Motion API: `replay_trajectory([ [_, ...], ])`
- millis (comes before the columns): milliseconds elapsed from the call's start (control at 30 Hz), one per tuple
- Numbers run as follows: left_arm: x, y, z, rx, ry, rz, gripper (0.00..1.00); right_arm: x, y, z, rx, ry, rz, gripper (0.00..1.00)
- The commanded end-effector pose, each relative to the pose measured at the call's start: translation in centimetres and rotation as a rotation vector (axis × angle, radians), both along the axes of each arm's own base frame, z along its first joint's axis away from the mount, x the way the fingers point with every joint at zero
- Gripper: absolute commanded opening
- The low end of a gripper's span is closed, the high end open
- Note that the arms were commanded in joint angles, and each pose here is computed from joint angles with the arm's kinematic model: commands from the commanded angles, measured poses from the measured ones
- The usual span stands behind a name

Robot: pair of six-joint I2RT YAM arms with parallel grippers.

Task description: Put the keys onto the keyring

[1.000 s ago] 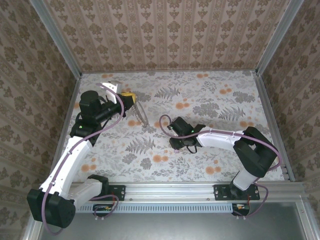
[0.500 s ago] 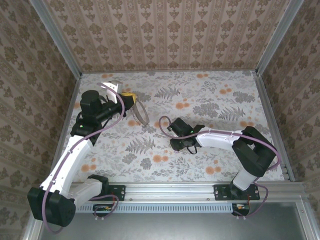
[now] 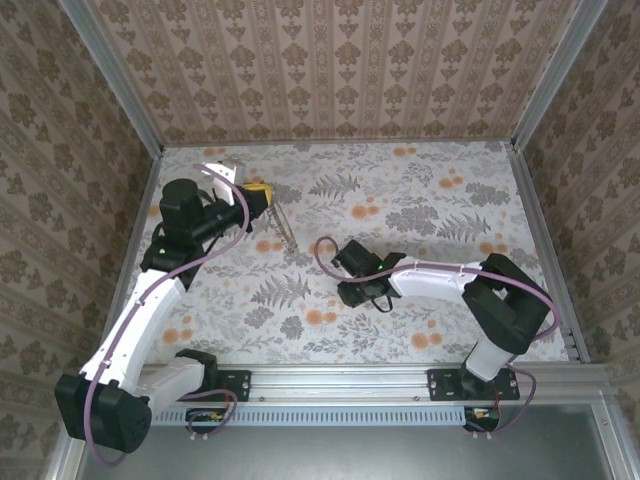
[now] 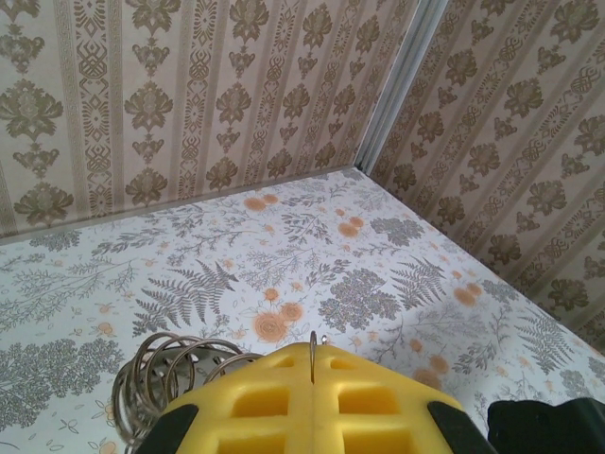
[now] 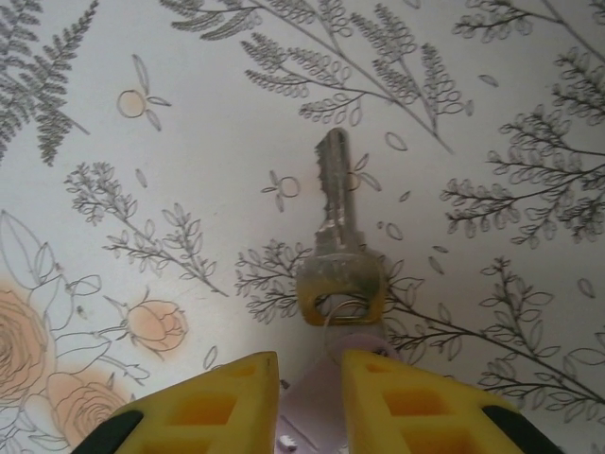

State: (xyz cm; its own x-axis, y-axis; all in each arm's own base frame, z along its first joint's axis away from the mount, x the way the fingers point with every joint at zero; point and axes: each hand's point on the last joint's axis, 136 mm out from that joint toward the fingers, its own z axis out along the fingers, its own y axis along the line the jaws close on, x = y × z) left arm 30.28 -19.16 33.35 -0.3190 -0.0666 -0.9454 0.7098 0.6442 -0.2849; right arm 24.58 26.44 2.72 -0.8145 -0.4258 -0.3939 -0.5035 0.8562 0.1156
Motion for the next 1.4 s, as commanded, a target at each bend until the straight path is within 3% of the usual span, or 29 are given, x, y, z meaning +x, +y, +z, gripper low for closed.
replay_trajectory([
  [0, -0.1, -0.2, 2.4, -0.011, -0.085, -0.011, 0.0, -1.2, 0.6, 0.2, 0.014, 0.022, 0.011, 0.26],
  [333, 0.1, -0.1, 2.1, -0.009, -0.077, -0.001, 0.0, -3.7, 2.0, -0.7, 0.033, 0.054, 0.038, 0.26],
  [733, -0.4, 0.0, 2.8, -0.012, -0.094, -0.006, 0.0, -4.1, -1.3, -2.6, -0.028, 0.077, -0.02, 0.26],
  [1133, -0.9, 0.2, 3.3, -0.018, -0.108, -0.004, 0.0, -1.3, -5.6, -1.9, -0.014, 0.089, -0.187, 0.26],
  [1367, -1.0, 0.1, 3.4, -0.024, -0.107, -0.008, 0.0, 1.8, -6.3, 0.3, 0.087, 0.063, -0.307, 0.27],
])
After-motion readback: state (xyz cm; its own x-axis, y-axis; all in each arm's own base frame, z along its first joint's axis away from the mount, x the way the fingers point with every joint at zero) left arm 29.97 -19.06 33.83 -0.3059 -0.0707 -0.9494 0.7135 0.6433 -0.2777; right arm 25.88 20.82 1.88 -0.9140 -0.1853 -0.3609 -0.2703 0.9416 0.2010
